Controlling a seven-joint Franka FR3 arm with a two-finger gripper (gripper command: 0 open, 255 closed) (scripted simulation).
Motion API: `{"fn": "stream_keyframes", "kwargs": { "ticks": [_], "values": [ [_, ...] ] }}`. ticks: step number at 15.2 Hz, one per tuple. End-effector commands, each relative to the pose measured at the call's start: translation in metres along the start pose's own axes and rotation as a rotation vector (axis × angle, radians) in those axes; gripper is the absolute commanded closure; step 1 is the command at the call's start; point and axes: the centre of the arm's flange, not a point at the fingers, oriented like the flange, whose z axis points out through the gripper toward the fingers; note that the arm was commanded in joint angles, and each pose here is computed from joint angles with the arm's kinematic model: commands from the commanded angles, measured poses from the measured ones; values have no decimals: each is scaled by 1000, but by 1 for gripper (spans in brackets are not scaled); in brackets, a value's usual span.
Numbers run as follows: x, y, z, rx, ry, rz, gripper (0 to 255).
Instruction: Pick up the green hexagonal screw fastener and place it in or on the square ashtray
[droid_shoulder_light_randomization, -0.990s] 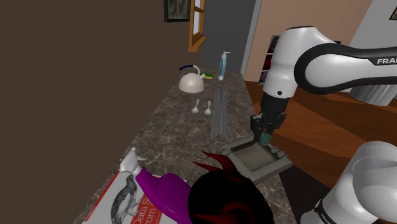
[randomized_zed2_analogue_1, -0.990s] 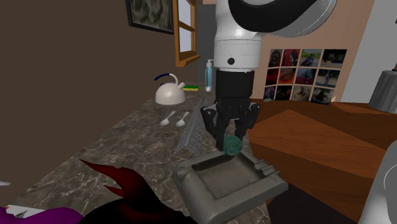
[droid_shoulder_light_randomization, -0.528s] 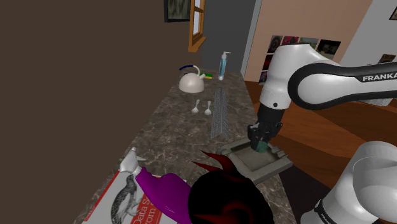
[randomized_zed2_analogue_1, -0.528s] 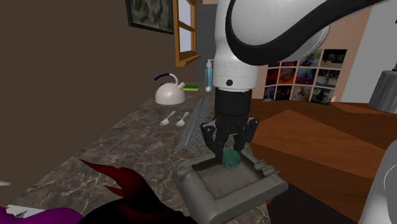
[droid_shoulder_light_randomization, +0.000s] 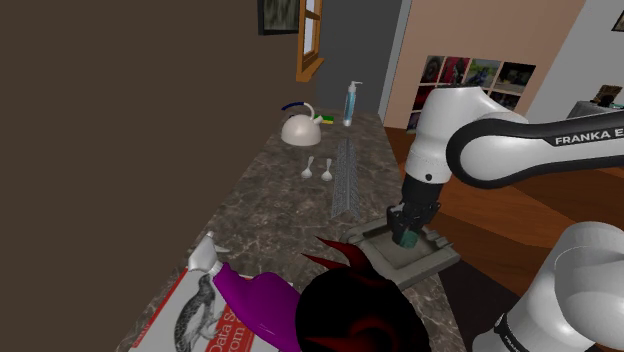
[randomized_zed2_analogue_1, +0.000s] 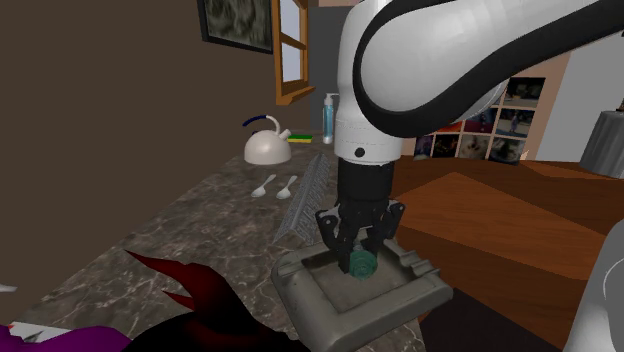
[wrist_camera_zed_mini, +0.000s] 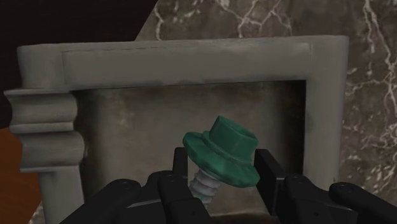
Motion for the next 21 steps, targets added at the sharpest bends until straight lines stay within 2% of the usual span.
{"fn": "stream_keyframes", "kwargs": {
  "ticks": [1, 4, 5, 10, 14, 21],
  "values": [
    [0, 0, 0, 0, 0, 0, 255],
    [0, 0, 0, 0, 0, 0, 255],
    [0, 0, 0, 0, 0, 0, 0],
    [0, 0, 0, 0, 0, 0, 0],
    [0, 0, -50, 0, 0, 0, 0],
    [0, 0, -50, 0, 0, 0, 0]
  ]
}}
